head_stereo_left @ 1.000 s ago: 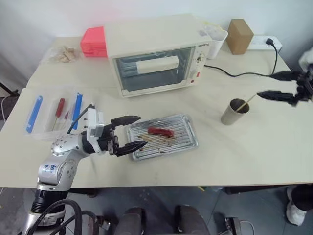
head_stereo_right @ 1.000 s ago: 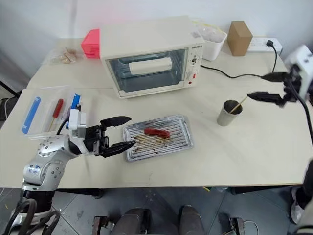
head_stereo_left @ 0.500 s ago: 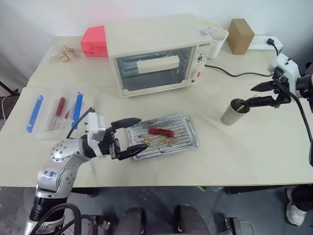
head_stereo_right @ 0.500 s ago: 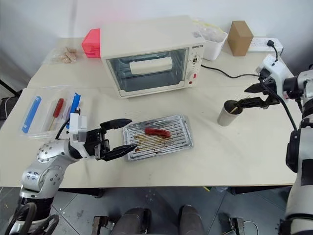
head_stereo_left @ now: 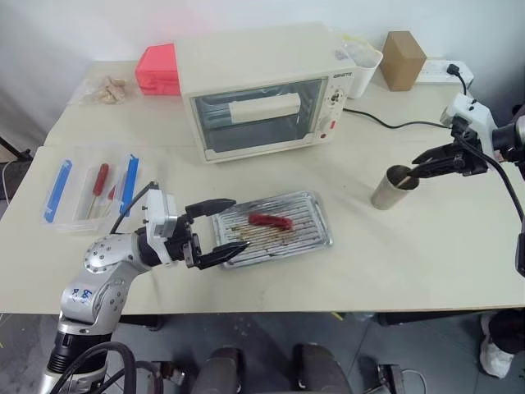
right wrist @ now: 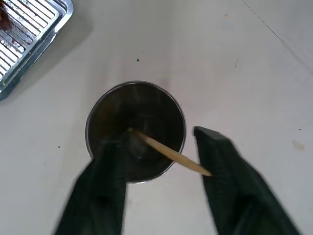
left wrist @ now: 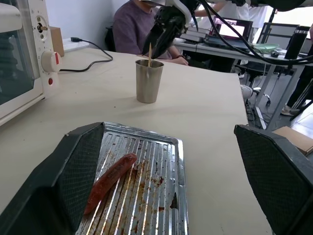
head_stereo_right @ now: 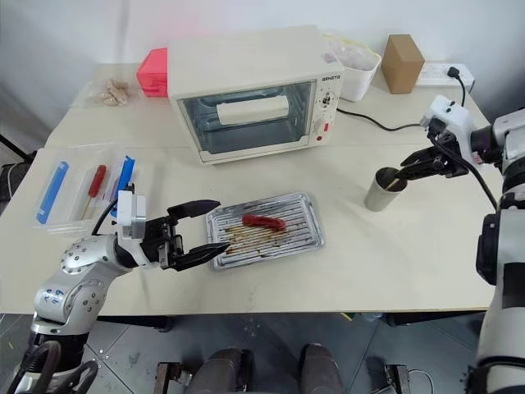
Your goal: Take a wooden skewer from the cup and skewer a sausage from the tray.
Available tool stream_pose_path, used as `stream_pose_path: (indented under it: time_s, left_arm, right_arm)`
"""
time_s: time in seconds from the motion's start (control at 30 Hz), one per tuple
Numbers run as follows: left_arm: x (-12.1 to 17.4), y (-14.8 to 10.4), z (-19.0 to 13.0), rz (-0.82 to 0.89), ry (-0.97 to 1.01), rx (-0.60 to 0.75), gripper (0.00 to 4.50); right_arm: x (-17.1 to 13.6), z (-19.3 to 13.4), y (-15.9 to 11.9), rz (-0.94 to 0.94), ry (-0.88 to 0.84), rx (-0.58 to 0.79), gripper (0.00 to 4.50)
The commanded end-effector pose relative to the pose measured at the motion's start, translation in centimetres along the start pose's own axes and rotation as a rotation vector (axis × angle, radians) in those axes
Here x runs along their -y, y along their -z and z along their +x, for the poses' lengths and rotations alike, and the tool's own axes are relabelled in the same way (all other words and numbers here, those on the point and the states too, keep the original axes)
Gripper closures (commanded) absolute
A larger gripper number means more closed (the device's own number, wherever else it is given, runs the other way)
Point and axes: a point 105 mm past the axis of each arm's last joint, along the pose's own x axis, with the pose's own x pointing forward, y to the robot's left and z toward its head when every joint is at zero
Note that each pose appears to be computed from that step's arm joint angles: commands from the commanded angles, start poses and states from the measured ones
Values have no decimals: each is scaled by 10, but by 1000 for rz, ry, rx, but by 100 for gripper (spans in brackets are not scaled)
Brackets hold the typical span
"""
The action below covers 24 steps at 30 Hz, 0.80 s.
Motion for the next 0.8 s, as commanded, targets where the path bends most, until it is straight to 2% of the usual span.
stream_pose_path:
  time_s: [0.03, 0.1, 0.13, 0.53, 0.8]
  left_arm:
    - [3, -9, 0, 45, 3, 15, 0]
    - [2, -9, 0, 46, 1, 16, 0]
    - [2, -9, 0, 46, 0, 16, 0]
    - [-1, -8, 1, 61, -27, 28, 0]
    - [-1, -5, -15, 59, -70, 3, 0]
  right_arm:
    - [-4, -10, -12, -30, -34, 3, 370]
    - [-5, -12, -13, -31, -48, -5, 433]
    - [-5, -12, -14, -30, -50, -4, 446]
    - [-3, -33, -40, -57, -13, 53, 446]
    - [-2, -90, -79, -150, 110, 170, 446]
